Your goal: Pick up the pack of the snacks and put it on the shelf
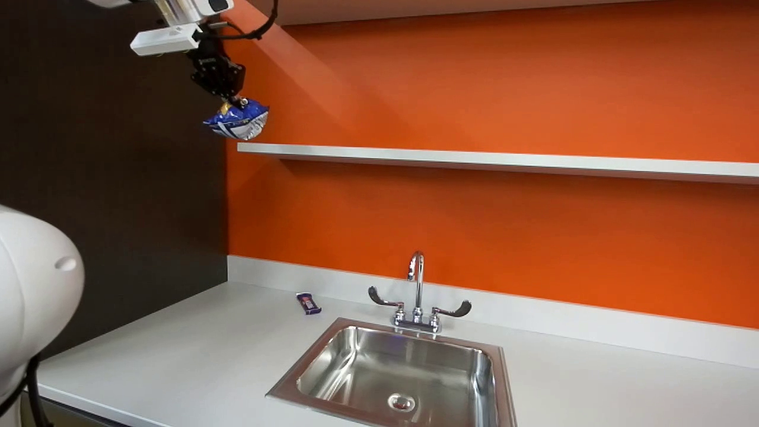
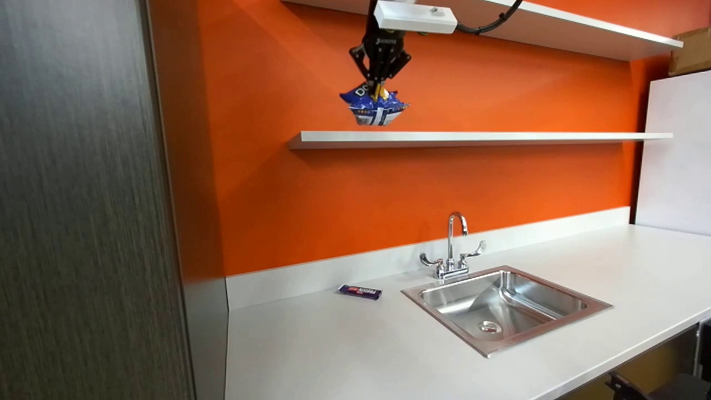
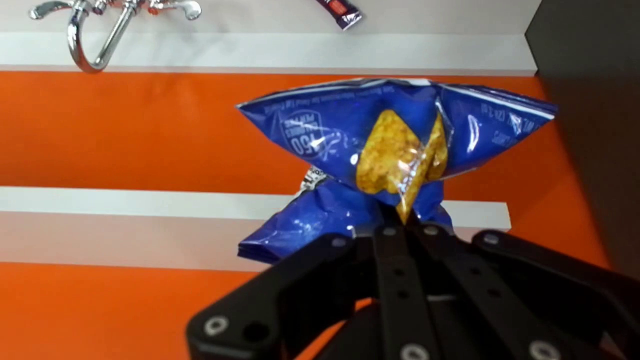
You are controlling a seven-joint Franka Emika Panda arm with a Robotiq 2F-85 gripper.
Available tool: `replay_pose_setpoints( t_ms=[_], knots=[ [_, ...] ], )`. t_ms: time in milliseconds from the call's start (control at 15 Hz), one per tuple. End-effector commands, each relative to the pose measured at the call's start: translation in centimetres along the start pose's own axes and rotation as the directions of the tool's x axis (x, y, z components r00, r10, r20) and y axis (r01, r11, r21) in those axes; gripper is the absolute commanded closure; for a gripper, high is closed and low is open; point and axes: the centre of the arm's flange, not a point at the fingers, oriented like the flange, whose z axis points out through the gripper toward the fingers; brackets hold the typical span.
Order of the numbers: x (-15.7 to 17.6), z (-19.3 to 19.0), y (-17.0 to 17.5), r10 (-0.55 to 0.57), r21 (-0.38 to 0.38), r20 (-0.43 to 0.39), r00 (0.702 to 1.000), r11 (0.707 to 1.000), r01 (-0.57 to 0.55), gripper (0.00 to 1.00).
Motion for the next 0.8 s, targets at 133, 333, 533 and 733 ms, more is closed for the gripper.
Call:
replay_pose_setpoints(
  t_ms=[133,333,533,733],
  knots=[
    [8.3,3.7,-0.1,-0.042,-0.04,-0.076,0.996,0.998,0.039,1.0],
    [11.2,5.6,-0.2,-0.064,-0.062,-0.095,0.993,0.996,0.059,1.0],
    [13.6,7.2,-0.4,-0.078,-0.068,-0.111,0.991,0.995,0.07,1.0],
    [15.2,9.4,-0.5,-0.079,-0.067,-0.116,0.99,0.995,0.072,1.0]
  ],
)
